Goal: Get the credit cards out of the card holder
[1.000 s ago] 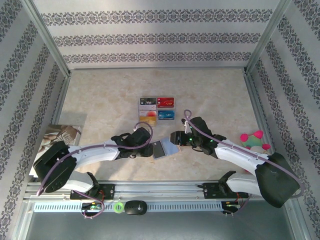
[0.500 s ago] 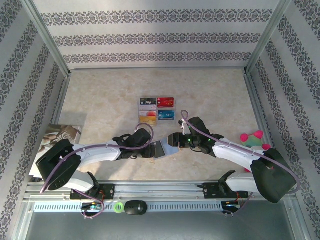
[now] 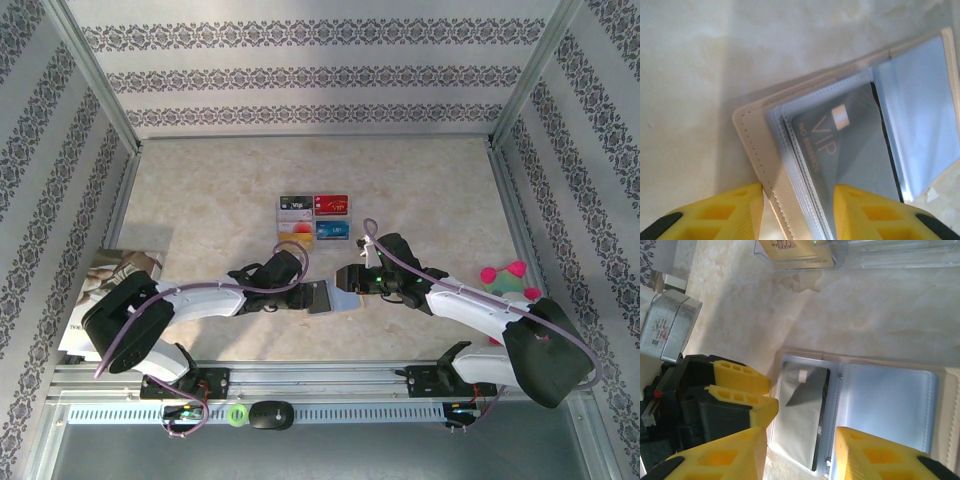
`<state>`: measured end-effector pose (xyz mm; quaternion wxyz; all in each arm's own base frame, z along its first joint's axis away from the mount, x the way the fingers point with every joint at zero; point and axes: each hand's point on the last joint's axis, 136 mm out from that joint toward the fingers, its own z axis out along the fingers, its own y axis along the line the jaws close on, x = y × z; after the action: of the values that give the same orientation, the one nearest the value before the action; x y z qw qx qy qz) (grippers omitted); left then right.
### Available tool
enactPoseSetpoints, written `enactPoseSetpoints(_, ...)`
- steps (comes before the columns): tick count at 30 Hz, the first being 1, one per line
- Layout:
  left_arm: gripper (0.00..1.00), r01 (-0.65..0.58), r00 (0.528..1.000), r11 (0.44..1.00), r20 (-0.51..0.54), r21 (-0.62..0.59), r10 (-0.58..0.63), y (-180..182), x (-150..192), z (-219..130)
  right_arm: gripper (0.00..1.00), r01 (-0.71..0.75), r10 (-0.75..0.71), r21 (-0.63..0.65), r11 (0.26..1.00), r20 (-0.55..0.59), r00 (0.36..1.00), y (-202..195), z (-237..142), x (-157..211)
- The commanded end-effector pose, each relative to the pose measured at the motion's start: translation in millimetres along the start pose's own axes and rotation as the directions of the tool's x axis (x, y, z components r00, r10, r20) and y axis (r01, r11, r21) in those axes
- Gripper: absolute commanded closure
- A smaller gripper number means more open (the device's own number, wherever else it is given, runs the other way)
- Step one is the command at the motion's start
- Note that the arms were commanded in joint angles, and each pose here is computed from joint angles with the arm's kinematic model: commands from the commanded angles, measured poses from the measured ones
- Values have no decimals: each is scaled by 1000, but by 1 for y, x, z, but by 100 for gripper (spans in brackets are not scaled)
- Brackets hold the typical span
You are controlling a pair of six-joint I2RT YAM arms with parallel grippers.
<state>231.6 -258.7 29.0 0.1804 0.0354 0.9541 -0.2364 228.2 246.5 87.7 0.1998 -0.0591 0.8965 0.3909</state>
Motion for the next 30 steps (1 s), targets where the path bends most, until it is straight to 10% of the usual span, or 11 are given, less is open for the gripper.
enactPoseSetpoints(1, 59, -21, 997, 999, 74, 49, 17, -15, -31, -2, 61, -4, 4, -14, 1000, -18, 1000, 2, 5, 5)
enactPoseSetpoints(16, 47, -146, 987, 989, 71, 37, 143, -33, -25, -19, 74, -21, 18, -33, 999, -89, 996, 1, 28, 18)
enactPoseSetpoints(23, 39, -212, 976, 953, 9, -218, 219, 3, -20, -12, 74, -18, 15, -32, 999, -95, 995, 0, 29, 19)
enactPoseSetpoints(30, 31, -253, 967, 958, -11, -138, 254, -12, -6, -3, 74, -19, 17, -26, 999, -96, 995, -3, 28, 21)
